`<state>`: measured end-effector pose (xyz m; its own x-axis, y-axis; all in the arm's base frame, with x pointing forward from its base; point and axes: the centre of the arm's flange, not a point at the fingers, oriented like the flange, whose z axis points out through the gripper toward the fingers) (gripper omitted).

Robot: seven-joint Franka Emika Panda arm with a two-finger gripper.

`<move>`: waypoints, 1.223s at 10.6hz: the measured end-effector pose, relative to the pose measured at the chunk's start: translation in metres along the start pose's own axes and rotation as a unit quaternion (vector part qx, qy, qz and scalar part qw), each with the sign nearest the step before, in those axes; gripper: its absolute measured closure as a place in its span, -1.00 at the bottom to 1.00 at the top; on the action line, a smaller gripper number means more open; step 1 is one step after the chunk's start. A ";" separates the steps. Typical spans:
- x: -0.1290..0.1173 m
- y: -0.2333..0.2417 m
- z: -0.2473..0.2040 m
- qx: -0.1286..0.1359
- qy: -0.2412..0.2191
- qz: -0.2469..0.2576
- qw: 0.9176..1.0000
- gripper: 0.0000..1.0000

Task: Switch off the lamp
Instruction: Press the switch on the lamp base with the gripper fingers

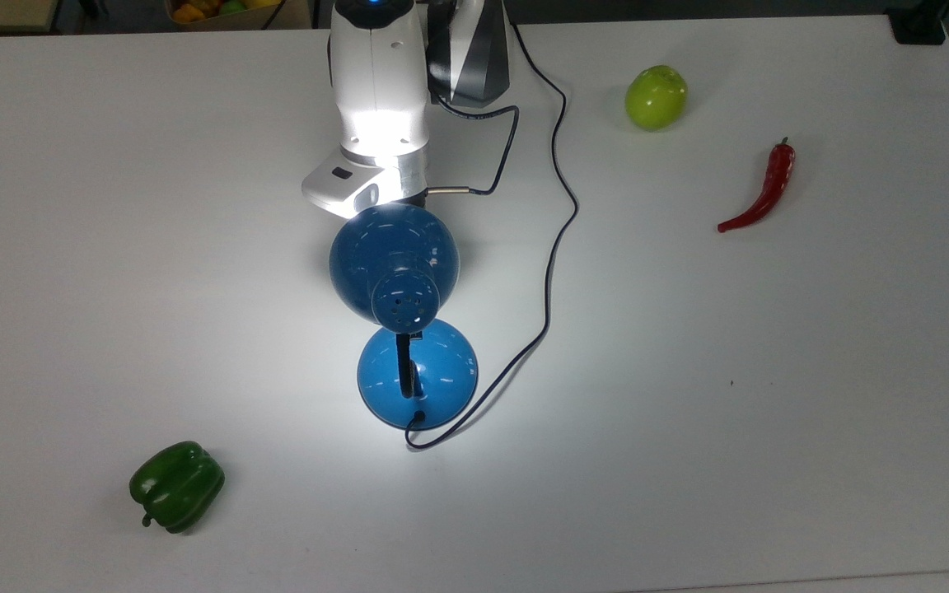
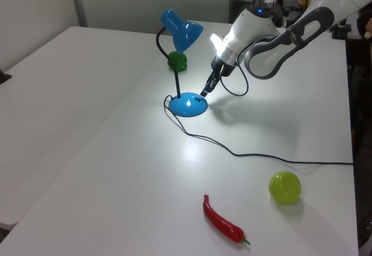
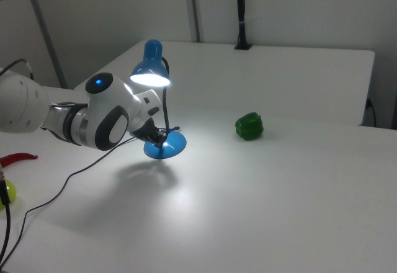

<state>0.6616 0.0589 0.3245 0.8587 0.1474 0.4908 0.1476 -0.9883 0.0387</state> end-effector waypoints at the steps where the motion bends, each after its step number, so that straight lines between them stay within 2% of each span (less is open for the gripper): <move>1: 0.001 0.000 0.001 0.000 0.000 0.000 1.000 0.98; 6: 0.009 -0.006 -0.001 0.004 0.008 -0.001 1.000 0.98; 13: 0.008 -0.014 0.003 0.009 0.006 -0.001 1.000 0.98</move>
<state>0.6674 0.0741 0.3256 0.8523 0.1494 0.5012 0.1590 -0.9870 0.0239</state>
